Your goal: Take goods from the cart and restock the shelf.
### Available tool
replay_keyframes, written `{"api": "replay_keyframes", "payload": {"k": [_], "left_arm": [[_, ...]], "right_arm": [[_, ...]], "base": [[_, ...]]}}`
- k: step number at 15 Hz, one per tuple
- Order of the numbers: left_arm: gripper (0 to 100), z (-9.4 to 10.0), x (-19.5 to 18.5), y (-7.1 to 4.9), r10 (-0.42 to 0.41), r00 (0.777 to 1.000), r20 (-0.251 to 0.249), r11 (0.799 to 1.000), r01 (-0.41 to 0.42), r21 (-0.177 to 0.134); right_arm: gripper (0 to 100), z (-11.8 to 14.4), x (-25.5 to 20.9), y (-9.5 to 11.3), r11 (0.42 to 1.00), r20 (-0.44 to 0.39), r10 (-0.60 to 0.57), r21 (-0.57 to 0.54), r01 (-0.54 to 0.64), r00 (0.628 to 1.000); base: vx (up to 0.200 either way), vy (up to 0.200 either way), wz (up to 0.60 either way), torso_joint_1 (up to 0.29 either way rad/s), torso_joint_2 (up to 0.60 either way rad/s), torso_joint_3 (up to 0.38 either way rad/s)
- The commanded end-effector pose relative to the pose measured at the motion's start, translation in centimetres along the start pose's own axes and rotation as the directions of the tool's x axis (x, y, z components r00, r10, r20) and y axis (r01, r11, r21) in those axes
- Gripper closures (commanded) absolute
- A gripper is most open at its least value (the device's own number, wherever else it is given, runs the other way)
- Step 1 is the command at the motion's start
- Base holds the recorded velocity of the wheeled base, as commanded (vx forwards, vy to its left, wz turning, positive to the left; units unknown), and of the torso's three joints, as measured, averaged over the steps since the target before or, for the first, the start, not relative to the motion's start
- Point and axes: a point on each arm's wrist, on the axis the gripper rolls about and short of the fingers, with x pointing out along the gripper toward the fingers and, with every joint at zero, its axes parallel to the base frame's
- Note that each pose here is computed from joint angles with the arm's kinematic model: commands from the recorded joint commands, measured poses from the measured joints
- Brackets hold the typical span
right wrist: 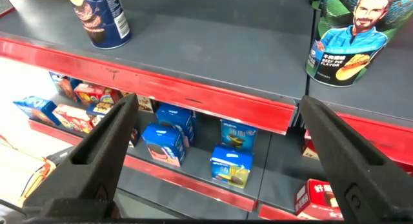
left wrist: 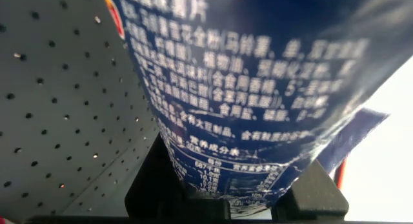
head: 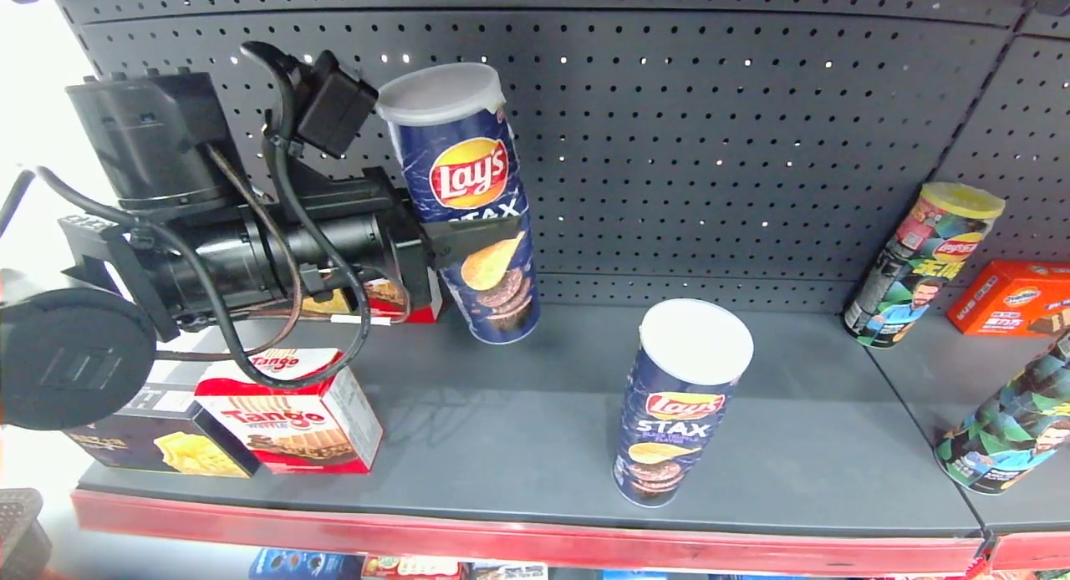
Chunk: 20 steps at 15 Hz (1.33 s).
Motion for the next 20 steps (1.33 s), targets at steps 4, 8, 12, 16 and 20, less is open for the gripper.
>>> {"api": "replay_keyframes", "payload": {"k": [4,8,12,16,20], "left_arm": [[100,-0.7,3.8,1.5,-0.038,0.999,0.006,0.999,0.038,-0.001],[100,-1.3,7.2,2.5,-0.089,0.994,-0.068,0.994,0.085,-0.063],[100,-2.1,10.3,4.6,-0.094,0.992,-0.087,0.993,0.087,-0.08],[100,-3.4,12.1,5.9,-0.095,0.991,-0.098,0.993,0.087,-0.075],[100,-5.1,13.4,6.6,-0.103,0.988,-0.113,0.994,0.097,-0.056]], "right_arm": [[0,0.0,0.0,0.0,1.0,-0.002,0.0,0.0,0.0,1.0],[0,0.0,0.0,0.0,1.0,-0.002,0.0,0.0,0.0,1.0],[0,0.0,0.0,0.0,1.0,-0.002,0.0,0.0,0.0,1.0],[0,0.0,0.0,0.0,1.0,-0.002,0.0,0.0,0.0,1.0],[0,0.0,0.0,0.0,1.0,-0.002,0.0,0.0,0.0,1.0]], "base": [[0.0,0.0,0.0,0.0,0.0,0.0],[0.0,0.0,0.0,0.0,0.0,0.0],[0.0,0.0,0.0,0.0,0.0,0.0],[0.0,0.0,0.0,0.0,0.0,0.0],[0.0,0.0,0.0,0.0,0.0,0.0]]}}
